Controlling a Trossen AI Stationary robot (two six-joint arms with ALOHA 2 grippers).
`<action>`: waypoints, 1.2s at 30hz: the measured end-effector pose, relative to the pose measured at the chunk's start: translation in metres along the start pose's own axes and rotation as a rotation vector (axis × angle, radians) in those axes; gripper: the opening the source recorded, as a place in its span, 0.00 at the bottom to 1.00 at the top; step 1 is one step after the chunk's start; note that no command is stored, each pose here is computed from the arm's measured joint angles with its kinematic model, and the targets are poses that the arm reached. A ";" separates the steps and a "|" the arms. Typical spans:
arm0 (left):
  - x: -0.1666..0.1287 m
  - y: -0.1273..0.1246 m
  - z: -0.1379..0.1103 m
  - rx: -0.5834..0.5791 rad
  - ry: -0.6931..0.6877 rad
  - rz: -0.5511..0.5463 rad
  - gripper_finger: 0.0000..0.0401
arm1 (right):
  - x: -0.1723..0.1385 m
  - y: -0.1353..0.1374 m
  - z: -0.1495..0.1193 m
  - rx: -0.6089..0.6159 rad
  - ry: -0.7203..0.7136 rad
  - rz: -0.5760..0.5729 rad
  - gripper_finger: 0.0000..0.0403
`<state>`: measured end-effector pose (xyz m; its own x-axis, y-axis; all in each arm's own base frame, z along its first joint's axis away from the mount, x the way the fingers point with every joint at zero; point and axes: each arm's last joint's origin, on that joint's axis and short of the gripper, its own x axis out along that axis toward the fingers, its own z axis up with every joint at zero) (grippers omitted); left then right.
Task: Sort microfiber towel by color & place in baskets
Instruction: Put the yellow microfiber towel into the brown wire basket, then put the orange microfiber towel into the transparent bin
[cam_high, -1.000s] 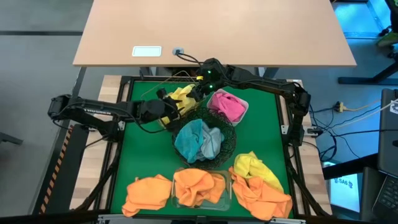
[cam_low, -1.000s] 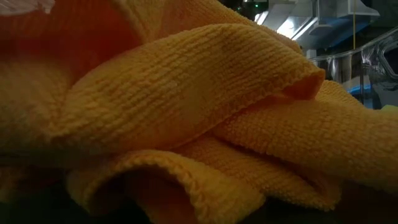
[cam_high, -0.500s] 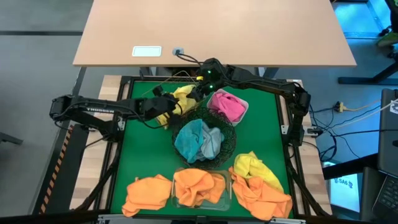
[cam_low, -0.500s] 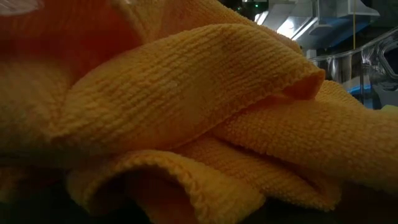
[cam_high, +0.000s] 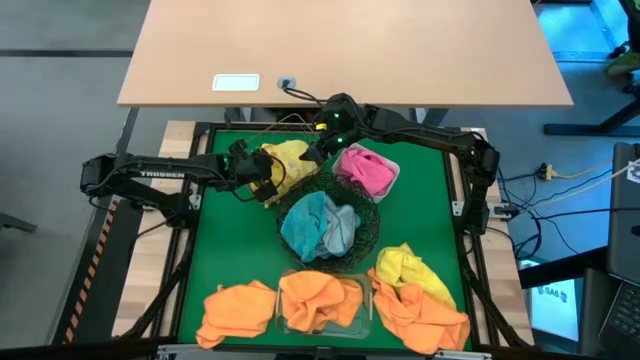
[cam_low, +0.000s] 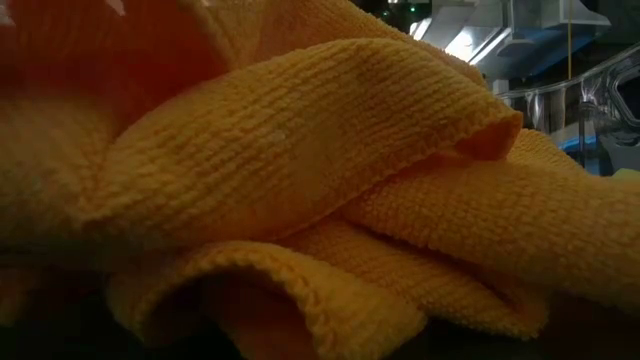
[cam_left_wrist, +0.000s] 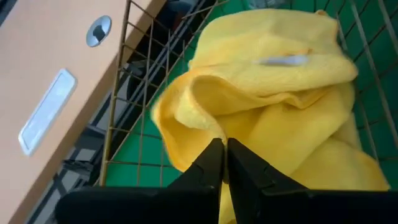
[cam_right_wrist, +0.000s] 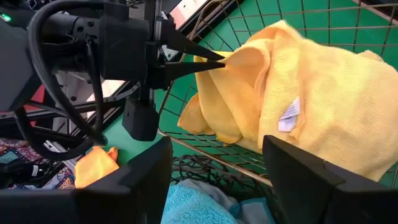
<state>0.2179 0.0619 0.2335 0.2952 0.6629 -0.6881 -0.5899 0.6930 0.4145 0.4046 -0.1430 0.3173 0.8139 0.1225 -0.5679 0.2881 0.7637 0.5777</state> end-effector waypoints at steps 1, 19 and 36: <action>0.000 0.000 0.001 -0.008 -0.004 -0.008 0.05 | 0.000 0.000 0.000 0.000 0.000 0.000 0.61; -0.016 0.003 0.021 -0.160 -0.021 -0.196 0.40 | 0.000 0.000 -0.001 -0.017 0.011 0.007 0.61; -0.076 -0.028 0.018 -0.167 0.302 -0.811 0.40 | -0.042 0.014 -0.017 -0.157 0.123 -0.135 0.61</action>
<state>0.2256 -0.0023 0.2850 0.4735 -0.1350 -0.8704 -0.3938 0.8515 -0.3463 0.3660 -0.1263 0.3394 0.7030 0.0819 -0.7065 0.3003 0.8663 0.3993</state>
